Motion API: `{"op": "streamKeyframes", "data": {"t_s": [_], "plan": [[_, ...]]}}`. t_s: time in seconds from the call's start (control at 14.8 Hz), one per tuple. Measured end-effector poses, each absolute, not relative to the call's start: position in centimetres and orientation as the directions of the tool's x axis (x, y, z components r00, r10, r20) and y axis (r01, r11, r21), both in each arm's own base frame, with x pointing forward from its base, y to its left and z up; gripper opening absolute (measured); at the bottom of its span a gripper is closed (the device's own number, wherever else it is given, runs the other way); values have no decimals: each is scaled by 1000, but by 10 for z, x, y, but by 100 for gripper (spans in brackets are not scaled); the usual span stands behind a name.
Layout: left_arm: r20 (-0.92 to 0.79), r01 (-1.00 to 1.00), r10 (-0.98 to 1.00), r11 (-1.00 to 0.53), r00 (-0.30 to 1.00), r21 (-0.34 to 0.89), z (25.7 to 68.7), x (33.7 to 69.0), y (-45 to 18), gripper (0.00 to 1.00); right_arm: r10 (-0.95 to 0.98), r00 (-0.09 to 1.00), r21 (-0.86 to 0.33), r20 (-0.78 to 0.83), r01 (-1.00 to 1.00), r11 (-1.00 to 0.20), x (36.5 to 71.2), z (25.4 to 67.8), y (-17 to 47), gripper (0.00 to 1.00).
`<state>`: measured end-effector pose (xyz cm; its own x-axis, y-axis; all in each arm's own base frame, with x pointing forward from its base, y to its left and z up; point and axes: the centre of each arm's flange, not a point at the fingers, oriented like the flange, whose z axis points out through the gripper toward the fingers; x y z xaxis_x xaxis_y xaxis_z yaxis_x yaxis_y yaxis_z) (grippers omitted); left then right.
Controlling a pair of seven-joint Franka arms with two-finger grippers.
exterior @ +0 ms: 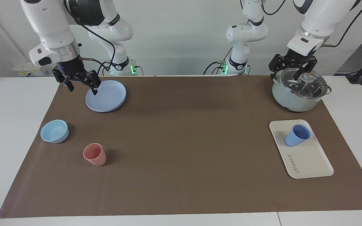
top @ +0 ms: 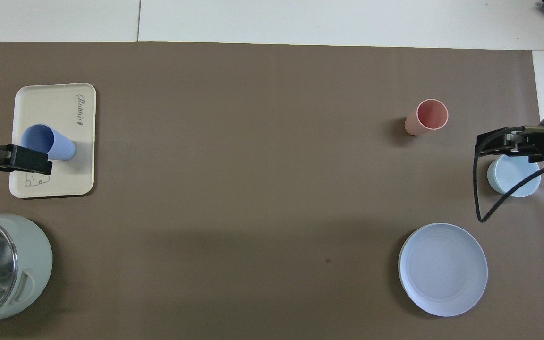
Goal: Place cup on tray
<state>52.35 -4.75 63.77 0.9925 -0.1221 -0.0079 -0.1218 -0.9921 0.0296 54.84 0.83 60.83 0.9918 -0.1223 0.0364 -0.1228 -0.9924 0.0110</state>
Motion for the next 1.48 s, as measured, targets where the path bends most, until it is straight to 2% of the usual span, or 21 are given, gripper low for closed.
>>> {"op": "streamKeyframes", "data": {"t_s": [0.27, 0.88, 1.48], "plan": [[-15, -127, -128, -991, 992, 30, 636, 523, -50, 100, -112, 993, -24, 35, -111, -994, 548, 610, 18, 100], [-30, -120, -121, -992, 992, 31, 631, 523, -47, 100, -106, 993, -27, 48, -104, -994, 544, 628, 26, 100], [-32, -113, -114, -993, 993, 32, 630, 523, -43, 100, -81, 996, -37, 43, -80, -996, 543, 627, 35, 100]]}}
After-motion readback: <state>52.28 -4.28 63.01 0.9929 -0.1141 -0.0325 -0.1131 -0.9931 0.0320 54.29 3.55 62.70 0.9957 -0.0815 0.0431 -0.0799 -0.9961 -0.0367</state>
